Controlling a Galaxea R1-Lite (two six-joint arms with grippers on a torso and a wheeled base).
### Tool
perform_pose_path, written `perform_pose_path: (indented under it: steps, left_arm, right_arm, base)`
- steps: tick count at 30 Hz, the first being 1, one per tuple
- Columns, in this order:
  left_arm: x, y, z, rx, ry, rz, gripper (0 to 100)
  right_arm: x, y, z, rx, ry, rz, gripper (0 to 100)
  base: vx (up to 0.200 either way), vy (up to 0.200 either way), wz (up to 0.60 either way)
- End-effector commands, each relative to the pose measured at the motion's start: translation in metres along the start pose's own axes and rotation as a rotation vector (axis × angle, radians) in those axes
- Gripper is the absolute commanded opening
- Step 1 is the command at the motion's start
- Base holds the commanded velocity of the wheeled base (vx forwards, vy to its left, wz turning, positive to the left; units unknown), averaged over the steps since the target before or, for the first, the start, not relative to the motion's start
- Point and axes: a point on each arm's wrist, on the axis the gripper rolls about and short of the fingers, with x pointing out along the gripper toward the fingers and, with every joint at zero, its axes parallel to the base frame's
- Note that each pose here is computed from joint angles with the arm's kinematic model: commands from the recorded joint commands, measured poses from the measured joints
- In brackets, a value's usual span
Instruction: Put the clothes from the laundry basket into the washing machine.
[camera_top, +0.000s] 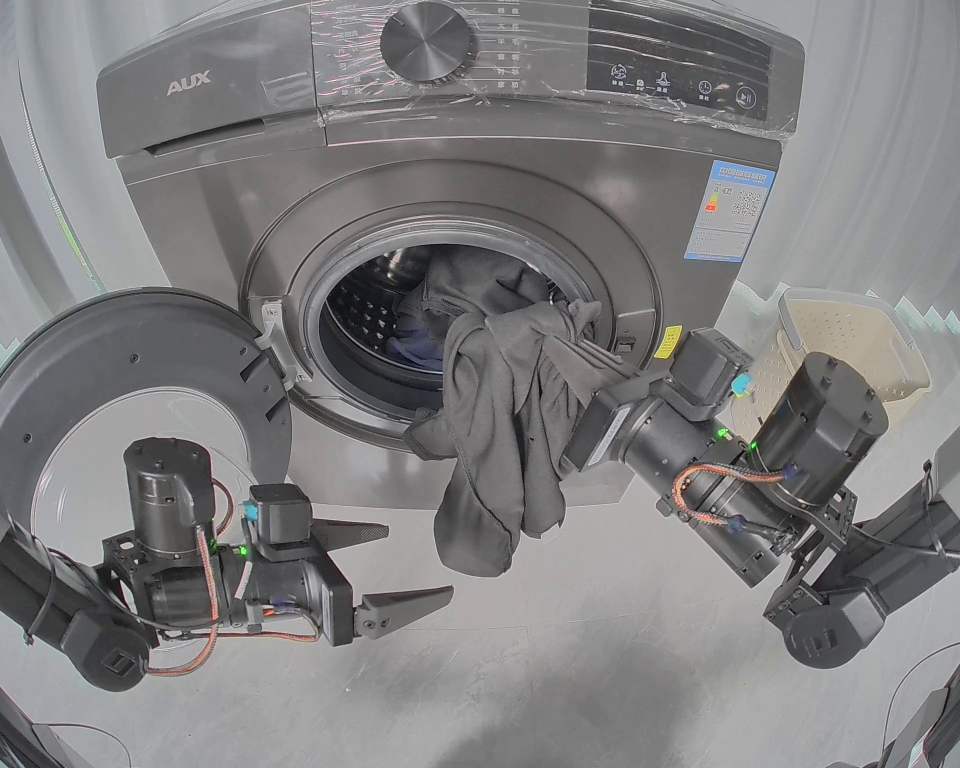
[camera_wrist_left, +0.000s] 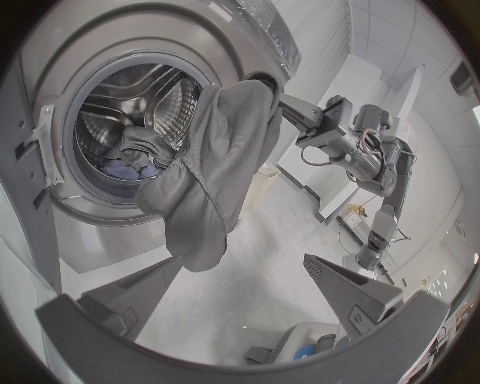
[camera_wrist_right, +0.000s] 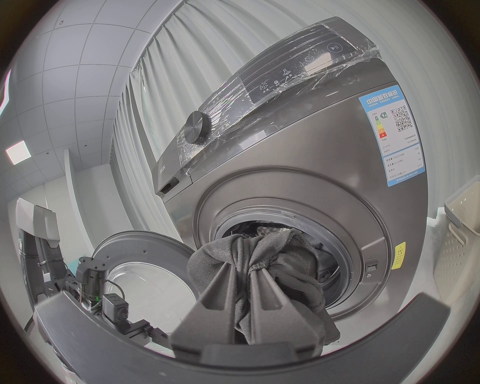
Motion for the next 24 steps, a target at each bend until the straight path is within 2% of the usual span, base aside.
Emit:
perform_pose_path:
  steps: [1,6,13,17,21,24]
  left_arm:
    - [0.017,0.009,0.001,-0.035,0.008,-0.003,100]
    - [0.032,0.012,0.003,-0.063,0.003,-0.014,100]
    - [0.058,0.021,-0.006,-0.066,0.015,-0.016,100]
    - [0.070,0.025,-0.005,-0.052,-0.017,-0.019,100]
    - [0.080,0.028,-0.004,-0.069,-0.029,-0.020,100]
    - [0.087,0.032,-0.004,-0.069,-0.041,0.018,100]
  right_arm:
    - [0.000,0.000,-0.002,0.000,0.006,0.001,0]
    - [0.000,0.001,-0.002,0.001,0.008,0.002,0]
    - [0.000,0.002,-0.002,0.002,0.007,0.005,0]
    - [0.000,0.003,-0.003,0.002,0.009,0.006,0]
    - [-0.001,0.005,-0.004,0.004,0.013,0.013,0]
    - [-0.001,0.005,-0.003,0.004,0.010,0.013,0]
  base:
    - [0.000,0.000,0.00]
    - [0.000,0.000,0.00]
    - [0.000,0.000,0.00]
    - [0.000,0.000,0.00]
    - [0.000,0.000,0.00]
    - [0.000,0.000,0.00]
